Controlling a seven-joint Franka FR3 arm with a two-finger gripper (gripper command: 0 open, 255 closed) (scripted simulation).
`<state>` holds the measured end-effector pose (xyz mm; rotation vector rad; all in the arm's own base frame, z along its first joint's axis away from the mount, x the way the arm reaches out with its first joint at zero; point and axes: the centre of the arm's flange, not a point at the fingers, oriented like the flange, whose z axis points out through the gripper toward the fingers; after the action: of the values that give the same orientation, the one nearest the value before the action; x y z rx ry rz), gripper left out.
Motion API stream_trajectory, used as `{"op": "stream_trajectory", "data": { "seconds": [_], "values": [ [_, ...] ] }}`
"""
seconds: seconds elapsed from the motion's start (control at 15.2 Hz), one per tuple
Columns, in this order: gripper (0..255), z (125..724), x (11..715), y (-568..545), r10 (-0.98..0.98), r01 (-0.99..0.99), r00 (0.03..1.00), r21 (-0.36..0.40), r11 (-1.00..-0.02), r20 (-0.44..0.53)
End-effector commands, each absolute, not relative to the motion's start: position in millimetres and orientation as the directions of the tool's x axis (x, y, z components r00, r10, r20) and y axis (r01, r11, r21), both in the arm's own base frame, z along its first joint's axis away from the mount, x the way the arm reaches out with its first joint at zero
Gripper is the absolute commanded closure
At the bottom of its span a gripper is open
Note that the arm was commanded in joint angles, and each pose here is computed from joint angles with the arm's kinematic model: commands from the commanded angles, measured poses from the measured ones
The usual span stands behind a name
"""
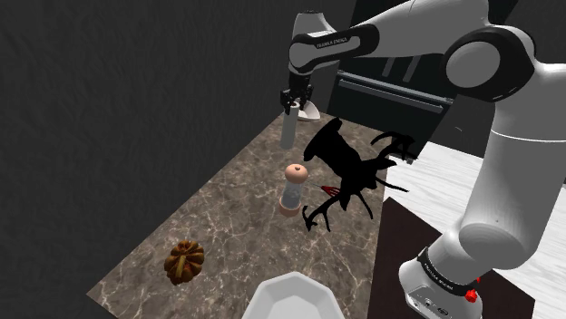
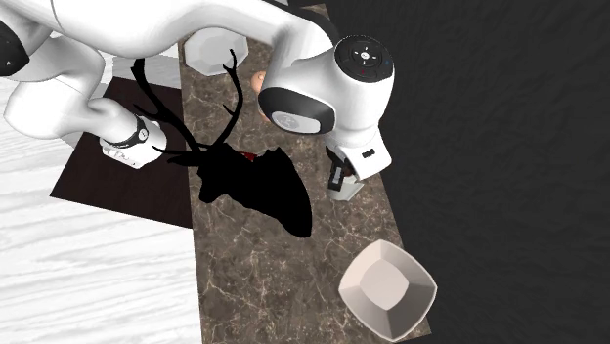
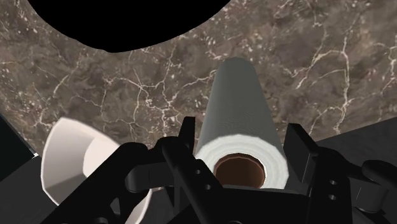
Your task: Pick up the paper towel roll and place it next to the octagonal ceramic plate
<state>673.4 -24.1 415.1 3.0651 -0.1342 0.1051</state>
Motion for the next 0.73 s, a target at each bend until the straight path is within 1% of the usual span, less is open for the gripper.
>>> {"op": "stream_trajectory", "data": {
  "seconds": [0.0,0.66],
  "values": [
    [255,414.7,673.3,-24.5,-0.085,-0.09,0.994,0.069,-0.994,0.071],
    [255,467.5,673.3,-24.5,-0.085,-0.09,0.994,0.069,-0.994,0.071]
  ]
}}
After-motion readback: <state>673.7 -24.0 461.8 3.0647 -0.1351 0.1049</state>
